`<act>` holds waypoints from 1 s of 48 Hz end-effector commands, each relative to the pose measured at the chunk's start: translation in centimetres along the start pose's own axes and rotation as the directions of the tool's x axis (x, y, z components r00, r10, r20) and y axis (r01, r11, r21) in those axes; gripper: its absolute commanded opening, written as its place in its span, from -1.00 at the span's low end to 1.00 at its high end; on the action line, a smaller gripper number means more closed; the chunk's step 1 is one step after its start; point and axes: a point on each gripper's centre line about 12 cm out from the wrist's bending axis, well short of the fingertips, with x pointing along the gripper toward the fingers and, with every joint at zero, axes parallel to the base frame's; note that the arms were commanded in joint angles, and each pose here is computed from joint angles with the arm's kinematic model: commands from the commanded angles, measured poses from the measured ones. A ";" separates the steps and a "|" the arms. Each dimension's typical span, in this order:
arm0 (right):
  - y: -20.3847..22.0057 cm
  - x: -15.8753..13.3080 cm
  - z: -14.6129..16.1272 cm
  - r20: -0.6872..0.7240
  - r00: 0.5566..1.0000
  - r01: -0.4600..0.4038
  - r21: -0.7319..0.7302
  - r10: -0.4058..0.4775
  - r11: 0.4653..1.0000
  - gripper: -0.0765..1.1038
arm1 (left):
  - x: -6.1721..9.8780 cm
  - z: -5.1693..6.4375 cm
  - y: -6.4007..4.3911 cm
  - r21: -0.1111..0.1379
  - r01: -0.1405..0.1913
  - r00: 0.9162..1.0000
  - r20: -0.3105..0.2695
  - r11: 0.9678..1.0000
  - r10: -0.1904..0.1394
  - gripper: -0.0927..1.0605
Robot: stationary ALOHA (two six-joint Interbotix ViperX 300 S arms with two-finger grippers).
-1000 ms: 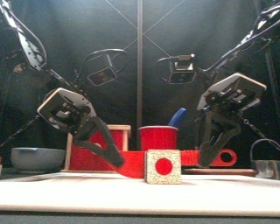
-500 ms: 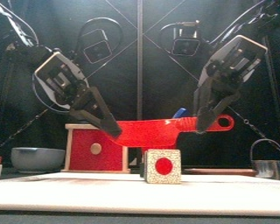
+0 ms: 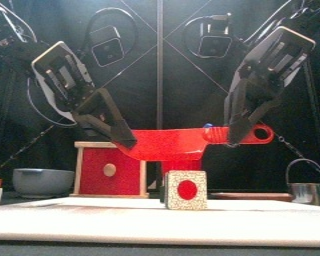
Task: Cut the sushi into 4 pieces with the knife
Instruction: Cut the sushi into 4 pieces
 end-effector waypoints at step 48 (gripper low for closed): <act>0.8 -0.8 2.1 0.086 0.996 -0.025 -0.004 0.026 1.000 -0.60 | 0.0 3.3 -2.5 0.022 0.059 0.994 0.094 0.998 -0.061 -0.72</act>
